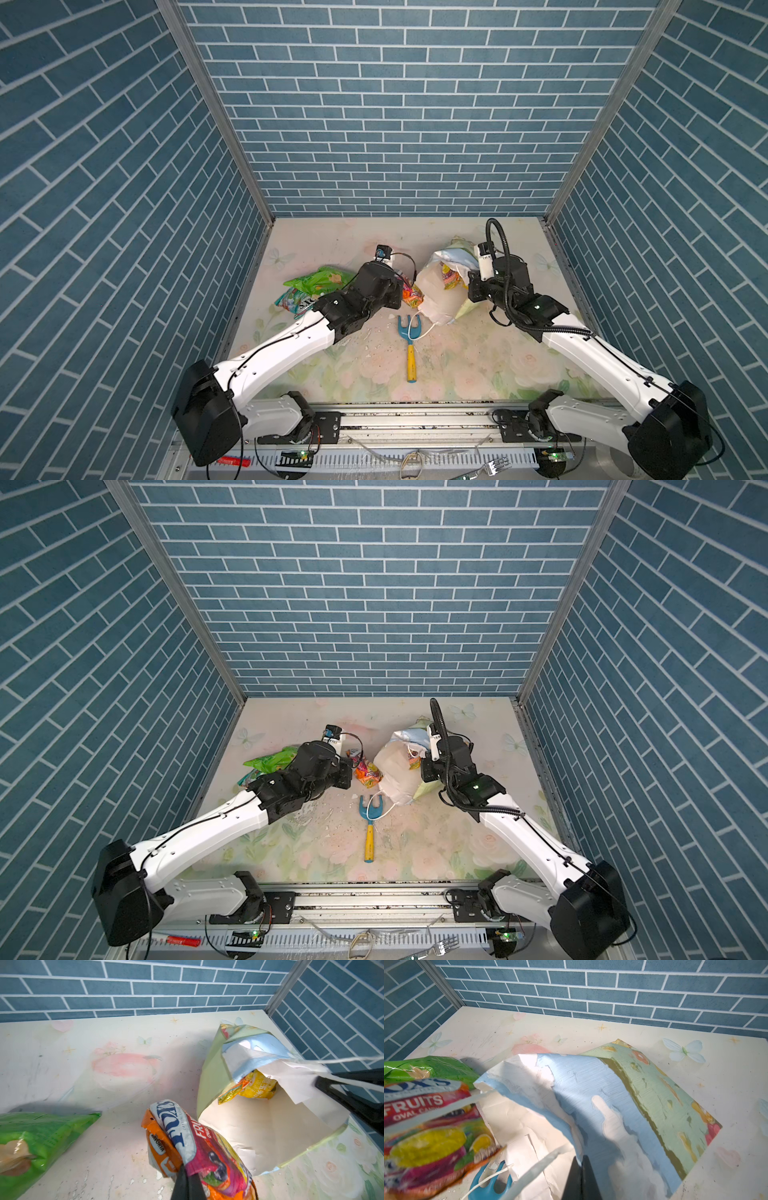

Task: Take the snacks out of the paper bag
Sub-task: 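Lift the Fox's candy bag out of the paper bag with the left gripper, then carry the Fox's candy bag with the left gripper beside the green chip bag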

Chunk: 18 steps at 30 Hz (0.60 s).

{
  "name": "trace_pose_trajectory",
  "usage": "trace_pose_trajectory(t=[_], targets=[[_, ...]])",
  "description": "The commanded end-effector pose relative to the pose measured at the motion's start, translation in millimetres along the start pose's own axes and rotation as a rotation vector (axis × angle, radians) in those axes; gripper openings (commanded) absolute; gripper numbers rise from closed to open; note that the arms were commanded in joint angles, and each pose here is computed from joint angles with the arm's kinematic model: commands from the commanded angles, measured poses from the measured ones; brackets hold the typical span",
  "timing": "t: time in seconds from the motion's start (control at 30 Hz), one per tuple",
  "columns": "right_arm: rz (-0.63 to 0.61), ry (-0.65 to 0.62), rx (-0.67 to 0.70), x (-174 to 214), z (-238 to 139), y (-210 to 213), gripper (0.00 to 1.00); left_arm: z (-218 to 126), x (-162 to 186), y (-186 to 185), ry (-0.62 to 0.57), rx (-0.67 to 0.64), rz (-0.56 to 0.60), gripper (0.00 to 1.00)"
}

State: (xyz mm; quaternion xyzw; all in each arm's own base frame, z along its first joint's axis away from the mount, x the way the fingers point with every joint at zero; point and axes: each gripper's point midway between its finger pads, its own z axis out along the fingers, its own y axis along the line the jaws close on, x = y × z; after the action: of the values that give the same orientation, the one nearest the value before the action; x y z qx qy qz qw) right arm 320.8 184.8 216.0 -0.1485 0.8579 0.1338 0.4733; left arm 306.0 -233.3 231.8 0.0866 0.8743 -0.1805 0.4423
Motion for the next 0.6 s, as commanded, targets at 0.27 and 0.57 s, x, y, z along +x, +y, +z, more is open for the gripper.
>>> trace_pose_trajectory(t=[0.27, 0.57], targets=[[-0.031, -0.013, 0.017, 16.6, -1.1, -6.6, 0.0, -34.4, -19.0, 63.1, -0.064, -0.12, -0.093, 0.0], [-0.028, -0.008, 0.026, 26.5, 5.2, -8.9, 0.0, -54.5, 9.6, 97.2, -0.015, -0.213, -0.142, 0.0]])
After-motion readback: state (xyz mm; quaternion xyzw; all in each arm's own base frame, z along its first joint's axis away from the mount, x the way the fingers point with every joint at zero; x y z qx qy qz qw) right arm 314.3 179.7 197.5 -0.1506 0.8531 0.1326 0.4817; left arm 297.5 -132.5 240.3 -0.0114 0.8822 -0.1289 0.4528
